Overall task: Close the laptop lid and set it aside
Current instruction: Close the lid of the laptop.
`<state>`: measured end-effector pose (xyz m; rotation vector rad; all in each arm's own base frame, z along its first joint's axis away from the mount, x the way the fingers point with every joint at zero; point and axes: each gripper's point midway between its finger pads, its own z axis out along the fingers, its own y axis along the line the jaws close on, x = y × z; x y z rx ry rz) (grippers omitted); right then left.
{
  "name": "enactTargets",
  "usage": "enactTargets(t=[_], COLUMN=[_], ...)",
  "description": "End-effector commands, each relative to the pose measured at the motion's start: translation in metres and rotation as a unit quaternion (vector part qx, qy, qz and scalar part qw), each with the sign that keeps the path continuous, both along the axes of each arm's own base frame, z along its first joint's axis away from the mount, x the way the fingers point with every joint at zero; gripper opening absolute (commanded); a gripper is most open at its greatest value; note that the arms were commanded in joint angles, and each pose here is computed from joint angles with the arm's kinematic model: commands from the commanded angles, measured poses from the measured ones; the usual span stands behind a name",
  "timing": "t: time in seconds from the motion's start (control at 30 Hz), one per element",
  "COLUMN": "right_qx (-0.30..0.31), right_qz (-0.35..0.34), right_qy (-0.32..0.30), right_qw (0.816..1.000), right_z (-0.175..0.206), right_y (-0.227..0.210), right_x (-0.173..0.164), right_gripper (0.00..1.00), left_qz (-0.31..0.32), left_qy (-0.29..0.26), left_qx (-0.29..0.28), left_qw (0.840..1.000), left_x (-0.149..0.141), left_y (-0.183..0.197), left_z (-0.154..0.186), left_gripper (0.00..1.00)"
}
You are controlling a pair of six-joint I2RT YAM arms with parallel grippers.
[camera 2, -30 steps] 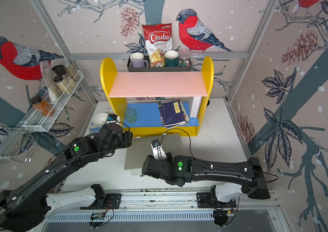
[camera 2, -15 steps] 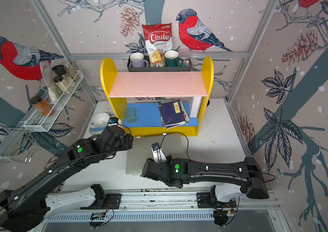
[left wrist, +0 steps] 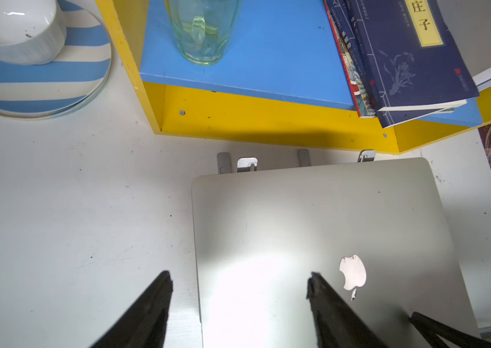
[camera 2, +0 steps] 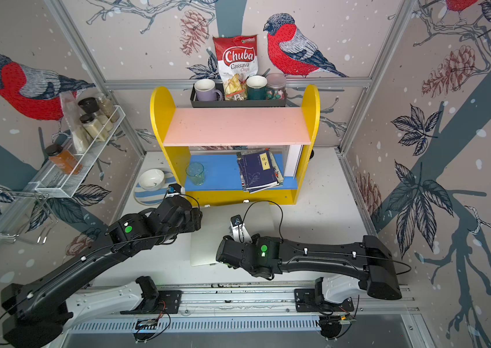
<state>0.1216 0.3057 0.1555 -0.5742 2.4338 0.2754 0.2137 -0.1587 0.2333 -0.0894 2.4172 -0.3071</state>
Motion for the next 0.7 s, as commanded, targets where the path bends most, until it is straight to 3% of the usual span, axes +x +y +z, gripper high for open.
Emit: enactTargets(t=[0.0, 0.27, 0.67], right_qx=[-0.001, -0.002, -0.006], right_qz=[0.002, -0.004, -0.024], right_qy=[0.011, 0.016, 0.022], right_qw=[1.0, 1.0, 0.999], right_z=[-0.005, -0.013, -0.025], right_y=[0.001, 0.0, -0.011], right_x=[-0.001, 0.003, 0.012], right_gripper=[0.84, 0.9, 0.96], left_qz=[0.003, 0.0, -0.006], left_qy=[0.001, 0.021, 0.023], left_qx=[-0.022, -0.031, -0.035], left_qw=[1.0, 0.999, 0.999], left_x=[-0.002, -0.021, -0.03], left_y=[-0.006, -0.017, -0.027], left_z=[-0.005, -0.042, -0.057], left_gripper=[0.7, 0.7, 0.7])
